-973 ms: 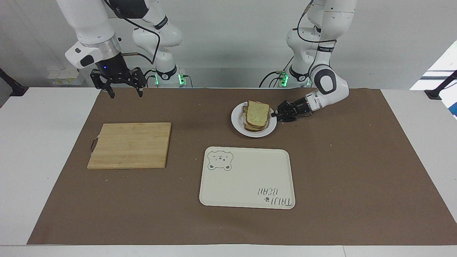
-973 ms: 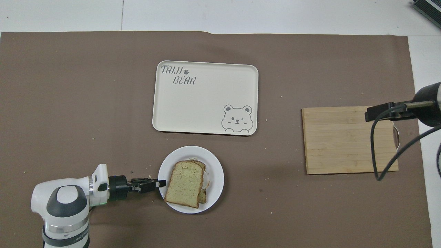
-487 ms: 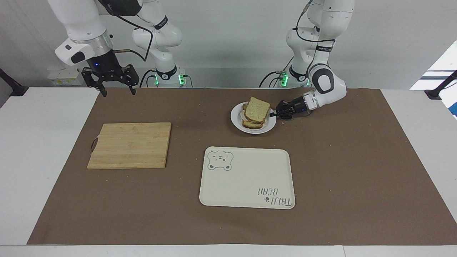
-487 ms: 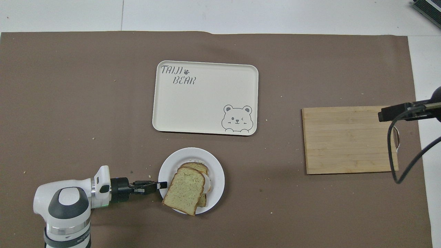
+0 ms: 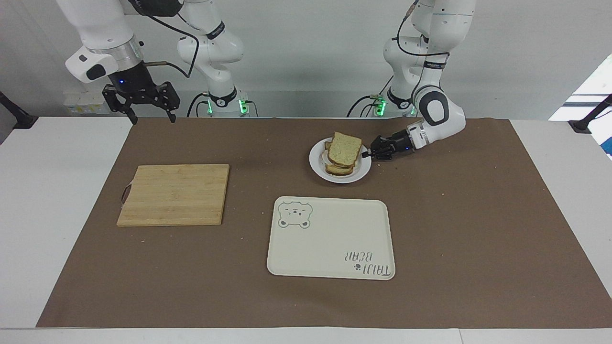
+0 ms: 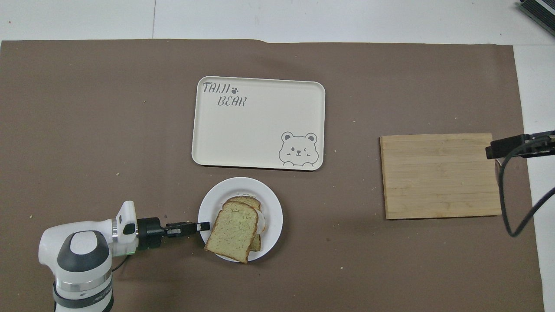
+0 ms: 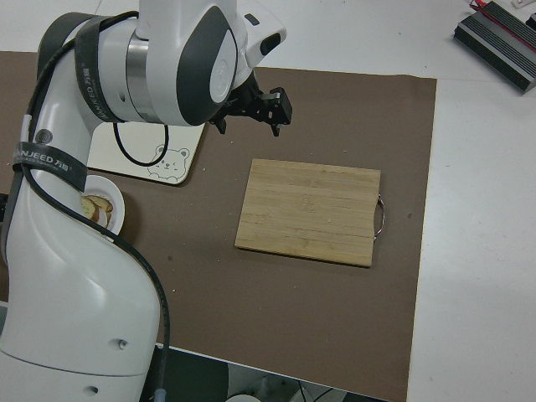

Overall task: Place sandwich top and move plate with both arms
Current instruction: 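Push the plate with the left gripper onto the bear tray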

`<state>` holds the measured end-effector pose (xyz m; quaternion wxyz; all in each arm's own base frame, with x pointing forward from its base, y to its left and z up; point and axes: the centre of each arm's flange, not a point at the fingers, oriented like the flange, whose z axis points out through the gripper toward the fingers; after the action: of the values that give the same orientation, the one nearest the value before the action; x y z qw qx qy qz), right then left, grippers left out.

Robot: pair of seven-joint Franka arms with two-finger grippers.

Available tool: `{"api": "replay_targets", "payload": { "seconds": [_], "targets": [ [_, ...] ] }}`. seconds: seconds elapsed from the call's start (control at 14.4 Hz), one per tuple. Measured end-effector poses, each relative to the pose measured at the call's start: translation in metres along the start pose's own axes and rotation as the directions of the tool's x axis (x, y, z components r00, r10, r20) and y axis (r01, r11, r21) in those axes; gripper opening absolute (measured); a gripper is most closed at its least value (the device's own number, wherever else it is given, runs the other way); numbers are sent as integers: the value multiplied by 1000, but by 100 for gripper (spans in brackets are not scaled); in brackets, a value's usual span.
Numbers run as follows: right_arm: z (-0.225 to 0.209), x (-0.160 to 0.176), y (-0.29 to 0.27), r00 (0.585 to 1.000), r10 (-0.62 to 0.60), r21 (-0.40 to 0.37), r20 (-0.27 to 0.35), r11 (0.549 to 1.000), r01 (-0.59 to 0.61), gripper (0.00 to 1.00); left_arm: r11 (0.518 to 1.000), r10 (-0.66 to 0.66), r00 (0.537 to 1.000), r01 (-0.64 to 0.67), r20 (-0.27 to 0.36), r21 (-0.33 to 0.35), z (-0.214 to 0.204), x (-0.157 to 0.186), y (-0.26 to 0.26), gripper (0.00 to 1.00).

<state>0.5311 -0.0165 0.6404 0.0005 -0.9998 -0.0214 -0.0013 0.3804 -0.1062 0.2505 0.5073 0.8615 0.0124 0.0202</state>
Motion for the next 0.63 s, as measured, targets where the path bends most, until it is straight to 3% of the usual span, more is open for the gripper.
{"api": "replay_targets", "payload": {
  "seconds": [0.63],
  "targets": [
    [-2, 0, -10, 1000, -19, -1, 3, 1000, 19, 100, 999, -14, 996, 11, -91, -34, -4, 118, 66, 4]
  ]
}}
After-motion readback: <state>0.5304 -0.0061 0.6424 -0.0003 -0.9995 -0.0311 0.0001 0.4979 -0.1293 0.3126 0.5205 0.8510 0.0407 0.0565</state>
